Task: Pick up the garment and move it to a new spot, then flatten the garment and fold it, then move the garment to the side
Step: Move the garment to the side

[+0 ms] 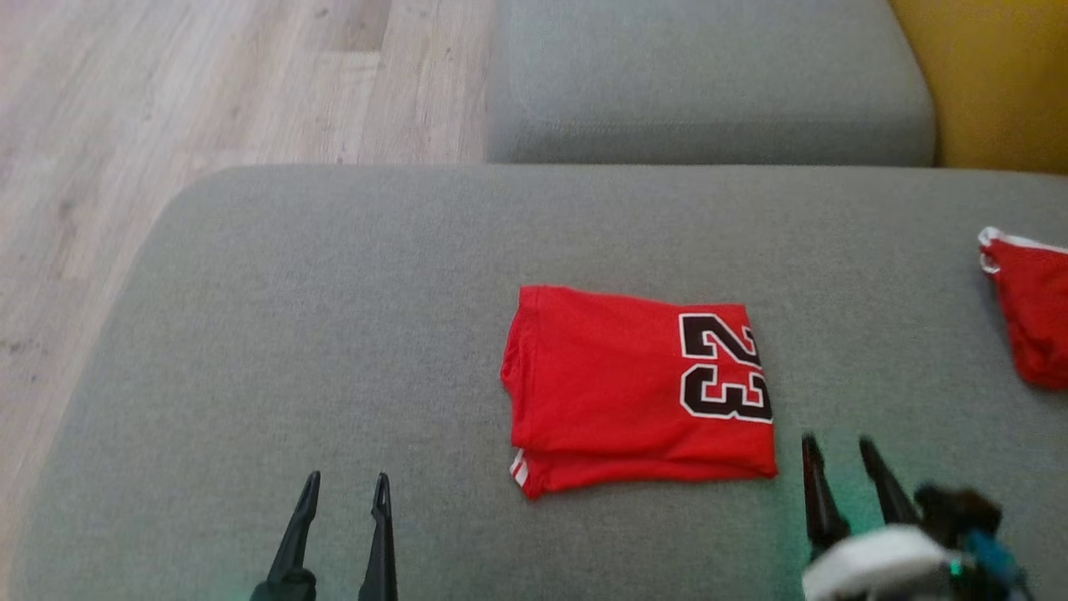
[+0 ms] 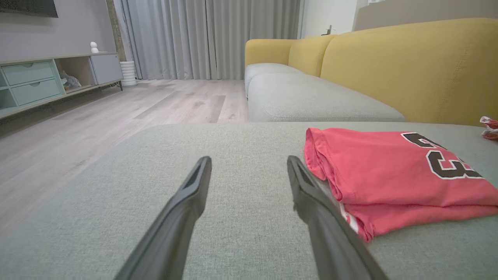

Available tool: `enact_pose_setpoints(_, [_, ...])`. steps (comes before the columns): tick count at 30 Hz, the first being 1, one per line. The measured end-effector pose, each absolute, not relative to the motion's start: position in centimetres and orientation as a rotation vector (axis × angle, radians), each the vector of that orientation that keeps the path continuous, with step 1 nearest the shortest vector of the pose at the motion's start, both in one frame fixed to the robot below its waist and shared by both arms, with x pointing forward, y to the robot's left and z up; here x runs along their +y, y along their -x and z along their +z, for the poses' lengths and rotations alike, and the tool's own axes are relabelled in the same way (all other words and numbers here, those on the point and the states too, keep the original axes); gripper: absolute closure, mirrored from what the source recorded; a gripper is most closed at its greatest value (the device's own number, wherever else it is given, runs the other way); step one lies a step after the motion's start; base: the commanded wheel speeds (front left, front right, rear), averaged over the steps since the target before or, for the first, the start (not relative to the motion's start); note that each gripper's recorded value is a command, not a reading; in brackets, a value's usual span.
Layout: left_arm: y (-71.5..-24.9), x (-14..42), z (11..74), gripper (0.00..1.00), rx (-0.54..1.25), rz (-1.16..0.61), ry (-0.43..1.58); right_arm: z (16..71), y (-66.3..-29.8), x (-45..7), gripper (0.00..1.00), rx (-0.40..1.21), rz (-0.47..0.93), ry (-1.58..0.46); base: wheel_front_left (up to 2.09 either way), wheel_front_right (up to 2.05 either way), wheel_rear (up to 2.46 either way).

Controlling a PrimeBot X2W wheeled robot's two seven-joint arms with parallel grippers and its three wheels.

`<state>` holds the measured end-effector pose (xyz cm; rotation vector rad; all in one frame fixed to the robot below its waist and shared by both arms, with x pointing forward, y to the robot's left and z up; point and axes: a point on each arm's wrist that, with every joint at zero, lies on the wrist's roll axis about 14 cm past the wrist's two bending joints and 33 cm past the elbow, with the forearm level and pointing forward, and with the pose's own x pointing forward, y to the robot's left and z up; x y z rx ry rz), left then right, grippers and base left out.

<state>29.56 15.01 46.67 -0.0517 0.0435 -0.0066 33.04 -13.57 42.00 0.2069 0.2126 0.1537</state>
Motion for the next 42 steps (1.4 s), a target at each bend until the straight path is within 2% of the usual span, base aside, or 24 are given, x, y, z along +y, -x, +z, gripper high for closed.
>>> enact_pose_setpoints(3, [-29.8, 15.0, 45.9, 0.00, 0.072, -0.004, 0.053, 43.1, -37.3, -12.7, 0.00, 0.192, 0.168, -0.241, 0.00, 0.00, 0.00])
enact_pose_setpoints(7, [-30.4, 14.9, 46.1, 0.00, 0.070, -0.001, 0.054, 42.9, -40.3, -12.2, 0.00, 0.219, 0.181, -0.235, 0.00, 0.00, 0.00])
enact_pose_setpoints(17, [-30.9, 15.9, 44.8, 0.00, 0.120, 0.042, 0.047, 36.4, -40.3, -11.2, 0.00, 0.454, 0.172, -0.233, 0.00, 0.00, 0.00])
enact_pose_setpoints(18, [-31.0, 15.9, 44.7, 0.00, 0.122, 0.041, 0.046, 36.4, -40.6, -11.1, 0.20, 0.456, 0.172, -0.236, 0.00, 0.00, 0.00])
enact_pose_setpoints(19, [-31.2, 15.9, 44.8, 0.00, 0.121, 0.039, 0.046, 36.4, -41.0, -10.9, 0.65, 0.459, 0.175, -0.236, 0.00, 0.00, 0.00])
enact_pose_setpoints(20, [-31.5, 15.8, 44.8, 0.00, 0.119, 0.037, 0.044, 36.4, -41.3, -10.7, 1.00, 0.459, 0.182, -0.236, 0.00, 0.00, 0.00])
enact_pose_setpoints(27, [-33.1, 14.9, 44.9, 0.00, 0.115, 0.004, 0.040, 37.0, -42.6, -10.5, 1.00, 0.433, 0.214, -0.202, 0.00, 0.00, 0.00])
enact_pose_setpoints(42, [-36.6, 11.8, 44.6, 0.00, 0.113, -0.097, 0.055, 42.6, -47.5, -18.2, 1.00, 0.227, 0.141, -0.016, 0.00, 0.00, 0.00])
